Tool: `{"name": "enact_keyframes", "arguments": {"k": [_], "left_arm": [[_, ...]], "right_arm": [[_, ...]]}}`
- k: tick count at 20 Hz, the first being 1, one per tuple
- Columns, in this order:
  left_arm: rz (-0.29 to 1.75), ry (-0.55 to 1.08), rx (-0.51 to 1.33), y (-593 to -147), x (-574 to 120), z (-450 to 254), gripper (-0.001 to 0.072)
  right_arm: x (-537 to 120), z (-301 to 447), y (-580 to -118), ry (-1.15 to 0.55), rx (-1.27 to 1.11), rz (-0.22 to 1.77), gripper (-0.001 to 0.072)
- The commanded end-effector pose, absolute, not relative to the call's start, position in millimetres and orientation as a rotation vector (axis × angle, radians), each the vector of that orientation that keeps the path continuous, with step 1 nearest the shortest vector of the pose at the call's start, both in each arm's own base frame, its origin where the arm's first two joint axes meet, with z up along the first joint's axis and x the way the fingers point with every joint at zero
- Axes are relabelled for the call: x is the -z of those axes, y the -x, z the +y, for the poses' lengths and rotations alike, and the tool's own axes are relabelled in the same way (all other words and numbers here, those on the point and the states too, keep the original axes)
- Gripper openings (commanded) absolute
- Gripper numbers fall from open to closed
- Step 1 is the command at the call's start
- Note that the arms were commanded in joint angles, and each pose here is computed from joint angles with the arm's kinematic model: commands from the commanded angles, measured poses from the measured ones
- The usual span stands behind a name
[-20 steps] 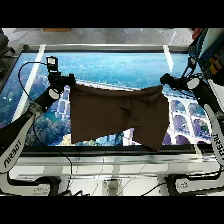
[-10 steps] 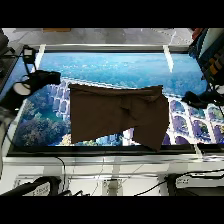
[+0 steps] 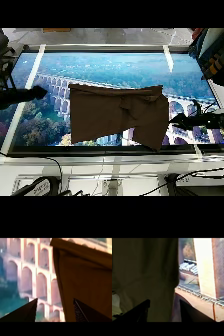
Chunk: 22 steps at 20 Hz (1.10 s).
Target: Fold the clothes and pants, and hang the long-sleeved shirts on hangers.
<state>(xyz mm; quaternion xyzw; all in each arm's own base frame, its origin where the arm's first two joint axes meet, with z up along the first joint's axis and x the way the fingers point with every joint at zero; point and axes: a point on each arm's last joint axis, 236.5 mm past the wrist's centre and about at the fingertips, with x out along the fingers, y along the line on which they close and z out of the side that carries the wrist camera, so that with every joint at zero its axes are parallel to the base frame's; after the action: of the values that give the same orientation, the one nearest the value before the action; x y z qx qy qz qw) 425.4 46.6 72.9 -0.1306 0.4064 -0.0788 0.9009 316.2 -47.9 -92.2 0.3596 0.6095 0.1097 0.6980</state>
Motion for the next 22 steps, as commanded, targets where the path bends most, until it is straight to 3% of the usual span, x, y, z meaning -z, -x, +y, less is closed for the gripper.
{"name": "enact_keyframes", "arguments": {"k": [1, 3, 5, 10, 11, 12, 13, 19, 22], "left_arm": [[1.013, 0.381, 0.19, -382.2, -35.6, 44.3, 0.0473], [1.097, 0.426, 0.21, -360.7, -9.5, 33.7, 0.0473], [1.16, 0.465, 0.213, -342.3, 15.7, 25.1, 0.0473], [1.264, 0.555, 0.22, -307.1, 55.0, 6.2, 0.0473], [1.279, 0.564, 0.224, -302.1, 58.7, 3.4, 0.0473], [1.294, 0.571, 0.229, -296.9, 61.9, 0.4, 0.0473], [1.304, 0.577, 0.232, -291.9, 64.1, -2.3, 0.0473], [1.33, 0.596, 0.243, -252.5, 71.3, -23.0, 0.0473], [1.353, 0.709, 0.288, -234.9, 80.7, -48.8, 0.0474]], "right_arm": [[109.7, -43.6, -314.5, -0.834, -0.212, 1.32, 0.041], [111.6, -44.4, -319.2, -0.828, -0.2, 1.304, 0.0406], [113.1, -41.4, -328.7, -0.789, -0.204, 1.279, 0.0331], [115.4, -34.9, -358.0, -0.737, -0.165, 1.202, 0.0282], [115.9, -32.1, -360.0, -0.725, -0.167, 1.2, 0.0128], [116.2, -29.5, -361.0, -0.717, -0.171, 1.201, 0.0046], [116.1, -26.9, -361.4, -0.712, -0.177, 1.204, 0.0011], [113.7, -25.4, -360.1, -0.71, -0.186, 1.206, 0.001], [113.4, -24.3, -359.4, -0.713, -0.19, 1.209, 0.001]]}}
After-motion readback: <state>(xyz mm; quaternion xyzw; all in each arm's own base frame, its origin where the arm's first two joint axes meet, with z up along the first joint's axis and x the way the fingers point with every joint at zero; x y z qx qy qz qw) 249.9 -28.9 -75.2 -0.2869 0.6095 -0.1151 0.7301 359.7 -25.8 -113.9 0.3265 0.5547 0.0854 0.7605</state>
